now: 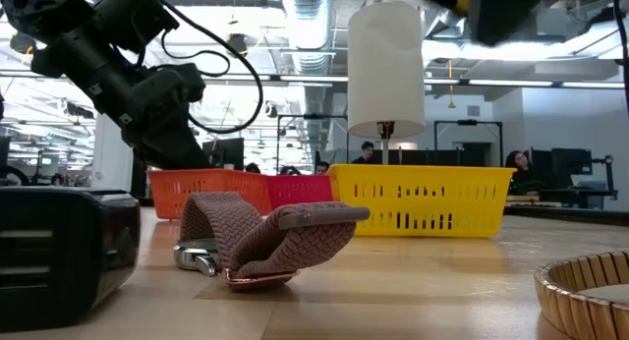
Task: Pick & Place Office items
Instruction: Put the gold wrist watch into the yellow bin
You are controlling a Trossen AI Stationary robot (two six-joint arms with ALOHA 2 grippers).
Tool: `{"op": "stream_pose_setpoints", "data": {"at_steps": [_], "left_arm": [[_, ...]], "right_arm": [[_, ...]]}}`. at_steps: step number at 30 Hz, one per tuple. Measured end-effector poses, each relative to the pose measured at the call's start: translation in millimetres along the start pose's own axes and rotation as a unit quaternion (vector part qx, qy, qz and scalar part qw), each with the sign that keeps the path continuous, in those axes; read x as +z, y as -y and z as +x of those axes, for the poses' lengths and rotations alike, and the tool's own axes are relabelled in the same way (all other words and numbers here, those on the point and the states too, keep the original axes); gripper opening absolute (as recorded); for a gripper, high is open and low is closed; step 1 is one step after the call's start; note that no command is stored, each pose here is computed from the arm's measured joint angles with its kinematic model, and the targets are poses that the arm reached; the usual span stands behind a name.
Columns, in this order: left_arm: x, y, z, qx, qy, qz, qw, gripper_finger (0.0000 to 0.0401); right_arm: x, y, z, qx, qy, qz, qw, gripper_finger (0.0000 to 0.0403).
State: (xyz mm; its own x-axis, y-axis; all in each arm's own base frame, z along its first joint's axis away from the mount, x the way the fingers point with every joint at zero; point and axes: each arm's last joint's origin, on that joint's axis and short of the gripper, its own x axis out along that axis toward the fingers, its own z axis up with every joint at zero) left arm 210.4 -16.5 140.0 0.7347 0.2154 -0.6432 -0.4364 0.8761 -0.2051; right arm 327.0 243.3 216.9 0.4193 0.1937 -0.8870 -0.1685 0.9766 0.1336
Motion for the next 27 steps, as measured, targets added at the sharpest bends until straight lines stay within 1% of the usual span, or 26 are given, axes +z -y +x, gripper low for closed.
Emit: {"op": "stream_pose_setpoints", "data": {"at_steps": [3,5,9,14,17,21,23,27], "left_arm": [[0,1,0,-0.003,0.001,0.001,1.000,0.0186],[1,2,0,-0.006,0.006,-0.001,1.000,0.0186],[2,2,0,-0.009,0.011,-0.002,1.000,0.0186],[2,4,-1,-0.014,0.016,-0.003,1.000,0.0186],[2,6,-1,-0.020,0.017,0.000,1.000,0.0186],[0,9,-2,-0.027,0.016,0.004,1.000,0.0186],[0,10,-3,-0.029,0.017,0.005,0.999,0.0186],[0,11,-3,-0.030,0.017,0.006,0.999,0.0186]], "right_arm": [[1,0,18,-0.002,-0.002,-0.014,1.000,0.0218],[-5,4,30,-0.014,-0.033,-0.021,0.999,0.0210],[-14,11,60,-0.006,-0.089,-0.017,0.996,0.0189],[-18,18,79,-0.011,-0.115,-0.010,0.993,0.0162],[-17,21,79,-0.013,-0.118,-0.010,0.993,0.0150],[-17,22,79,-0.011,-0.118,-0.035,0.992,0.0128],[-17,23,79,-0.012,-0.119,-0.050,0.992,0.0111],[-17,23,79,-0.011,-0.120,-0.055,0.991,0.0064]]}}
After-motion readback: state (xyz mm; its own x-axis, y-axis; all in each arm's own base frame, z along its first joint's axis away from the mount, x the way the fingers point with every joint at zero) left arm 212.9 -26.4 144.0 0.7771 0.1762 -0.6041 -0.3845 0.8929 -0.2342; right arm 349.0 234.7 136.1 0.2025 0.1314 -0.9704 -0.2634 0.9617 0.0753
